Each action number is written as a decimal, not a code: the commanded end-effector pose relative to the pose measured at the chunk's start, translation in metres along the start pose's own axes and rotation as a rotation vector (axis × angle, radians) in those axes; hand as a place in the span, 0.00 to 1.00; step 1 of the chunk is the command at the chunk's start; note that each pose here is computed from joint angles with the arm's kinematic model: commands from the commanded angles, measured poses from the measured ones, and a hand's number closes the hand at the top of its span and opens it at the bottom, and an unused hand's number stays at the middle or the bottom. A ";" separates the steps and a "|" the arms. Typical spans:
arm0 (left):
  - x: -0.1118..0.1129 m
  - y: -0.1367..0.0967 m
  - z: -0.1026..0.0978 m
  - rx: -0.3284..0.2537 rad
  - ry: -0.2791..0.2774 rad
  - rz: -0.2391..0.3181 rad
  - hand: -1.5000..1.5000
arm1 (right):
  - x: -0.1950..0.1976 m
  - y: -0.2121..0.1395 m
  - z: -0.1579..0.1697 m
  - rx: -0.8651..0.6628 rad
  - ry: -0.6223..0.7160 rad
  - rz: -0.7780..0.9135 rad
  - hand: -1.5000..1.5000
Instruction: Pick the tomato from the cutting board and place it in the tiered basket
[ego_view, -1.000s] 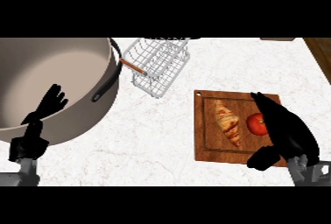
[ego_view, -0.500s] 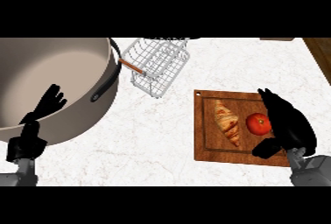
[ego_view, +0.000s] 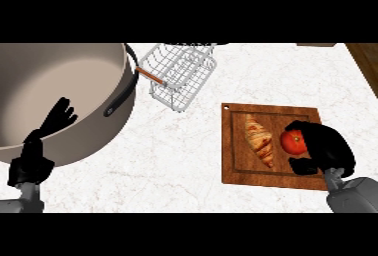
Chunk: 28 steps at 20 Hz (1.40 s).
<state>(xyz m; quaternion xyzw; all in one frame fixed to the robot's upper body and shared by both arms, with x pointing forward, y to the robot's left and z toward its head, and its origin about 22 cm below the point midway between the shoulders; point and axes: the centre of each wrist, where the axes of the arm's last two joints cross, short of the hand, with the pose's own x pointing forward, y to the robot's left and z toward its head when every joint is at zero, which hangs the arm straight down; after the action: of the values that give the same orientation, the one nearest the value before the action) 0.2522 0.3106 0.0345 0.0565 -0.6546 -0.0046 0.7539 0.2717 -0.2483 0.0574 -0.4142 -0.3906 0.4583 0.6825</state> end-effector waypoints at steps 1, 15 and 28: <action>0.011 -0.032 -0.001 -0.083 -0.006 -0.018 0.50 | 0.010 0.012 -0.004 0.072 -0.023 0.052 1.00; 0.008 -0.036 0.001 -0.087 0.010 -0.005 0.50 | -0.009 0.011 0.003 -0.218 -0.043 0.125 1.00; 0.001 -0.006 0.008 -0.067 0.016 -0.018 0.50 | 0.019 -0.053 0.071 -0.677 -0.198 -0.337 1.00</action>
<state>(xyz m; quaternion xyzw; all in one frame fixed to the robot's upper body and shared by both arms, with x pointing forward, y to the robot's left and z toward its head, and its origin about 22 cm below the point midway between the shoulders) 0.2420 0.3141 0.0342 0.0639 -0.6473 -0.0002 0.7595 0.2386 -0.2382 0.1011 -0.5201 -0.5719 0.2851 0.5667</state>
